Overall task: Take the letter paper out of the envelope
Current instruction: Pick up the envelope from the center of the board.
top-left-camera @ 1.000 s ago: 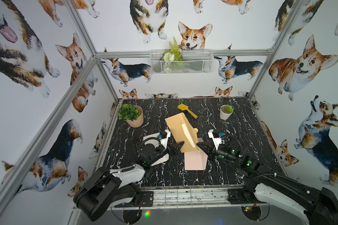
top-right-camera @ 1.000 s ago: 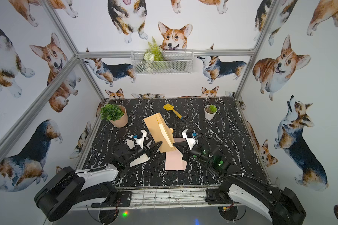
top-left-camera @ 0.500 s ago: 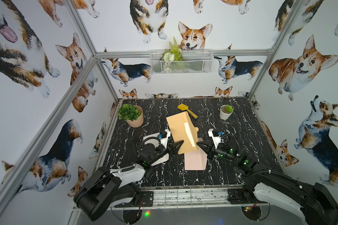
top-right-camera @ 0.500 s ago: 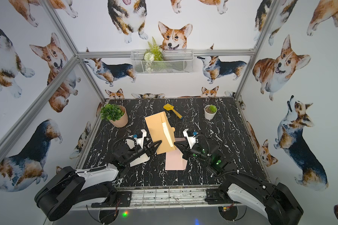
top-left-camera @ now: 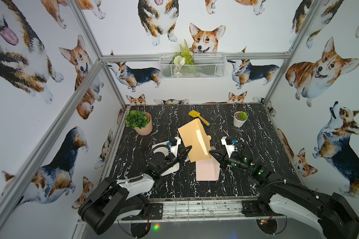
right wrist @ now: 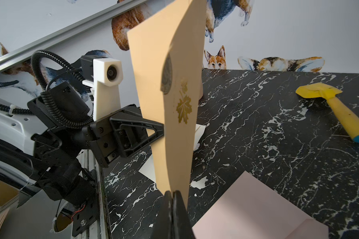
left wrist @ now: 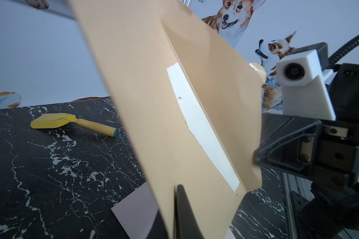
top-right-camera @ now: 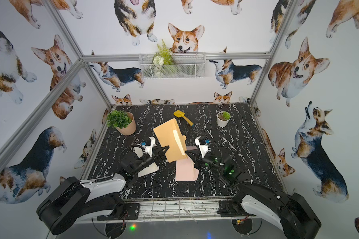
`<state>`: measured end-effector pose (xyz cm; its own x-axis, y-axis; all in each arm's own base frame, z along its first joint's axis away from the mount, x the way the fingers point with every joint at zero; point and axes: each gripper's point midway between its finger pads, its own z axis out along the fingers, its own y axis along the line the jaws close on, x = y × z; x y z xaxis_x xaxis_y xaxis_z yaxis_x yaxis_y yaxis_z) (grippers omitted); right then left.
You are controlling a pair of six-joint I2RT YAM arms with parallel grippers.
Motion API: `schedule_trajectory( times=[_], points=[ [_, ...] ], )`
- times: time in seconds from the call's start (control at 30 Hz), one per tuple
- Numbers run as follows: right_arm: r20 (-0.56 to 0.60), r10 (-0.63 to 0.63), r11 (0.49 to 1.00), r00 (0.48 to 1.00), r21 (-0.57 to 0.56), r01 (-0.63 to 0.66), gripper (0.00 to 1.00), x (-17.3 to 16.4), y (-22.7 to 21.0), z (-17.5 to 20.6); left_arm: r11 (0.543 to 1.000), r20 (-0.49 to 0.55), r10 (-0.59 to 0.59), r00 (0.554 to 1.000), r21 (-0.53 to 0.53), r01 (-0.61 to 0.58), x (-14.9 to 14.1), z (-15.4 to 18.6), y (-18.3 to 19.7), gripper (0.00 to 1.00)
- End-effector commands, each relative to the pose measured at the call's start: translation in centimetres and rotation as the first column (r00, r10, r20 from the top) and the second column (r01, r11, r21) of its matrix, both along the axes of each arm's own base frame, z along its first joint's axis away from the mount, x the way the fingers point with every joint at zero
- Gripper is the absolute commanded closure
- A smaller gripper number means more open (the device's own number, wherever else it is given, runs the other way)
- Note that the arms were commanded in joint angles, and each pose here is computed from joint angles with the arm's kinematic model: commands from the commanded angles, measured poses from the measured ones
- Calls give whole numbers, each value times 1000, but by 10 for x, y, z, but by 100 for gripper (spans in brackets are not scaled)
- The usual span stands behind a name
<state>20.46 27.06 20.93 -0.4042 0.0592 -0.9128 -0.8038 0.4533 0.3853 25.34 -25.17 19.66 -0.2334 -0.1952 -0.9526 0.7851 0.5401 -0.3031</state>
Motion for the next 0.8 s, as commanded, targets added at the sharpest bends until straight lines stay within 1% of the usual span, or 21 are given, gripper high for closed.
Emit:
schedule_trajectory(
  times=[0.0, 0.27, 0.6, 0.63, 0.7, 0.73, 0.77],
  points=[
    [23, 9, 999, 1000, 43, -10, 100, 0, 2, 13, 1000, 13, 20, 1000, -10, -20, 4, 6, 2, 100],
    [-8, -9, 1000, 1000, 12, 9, 100, 6, 3, 9, 999, 3, 43, 999, -6, -42, 7, 2, 5, 100],
    [-10, -62, 998, 998, -26, 62, 100, 9, -7, 9, 995, -2, 98, 995, 14, -98, 12, -2, 13, 100],
    [-10, -67, 997, 998, -27, 67, 96, 9, -8, 9, 995, 1, 102, 995, 16, -102, 12, -2, 13, 100],
    [-9, -81, 996, 997, -29, 80, 86, 9, -10, 10, 994, 5, 104, 995, 22, -104, 12, -2, 14, 100],
    [-9, -84, 996, 996, -30, 84, 83, 9, -11, 10, 994, 7, 104, 995, 24, -105, 12, -2, 14, 100],
    [-8, -87, 996, 996, -31, 87, 77, 9, -12, 11, 994, 7, 106, 994, 26, -106, 12, -3, 14, 100]
  ],
)
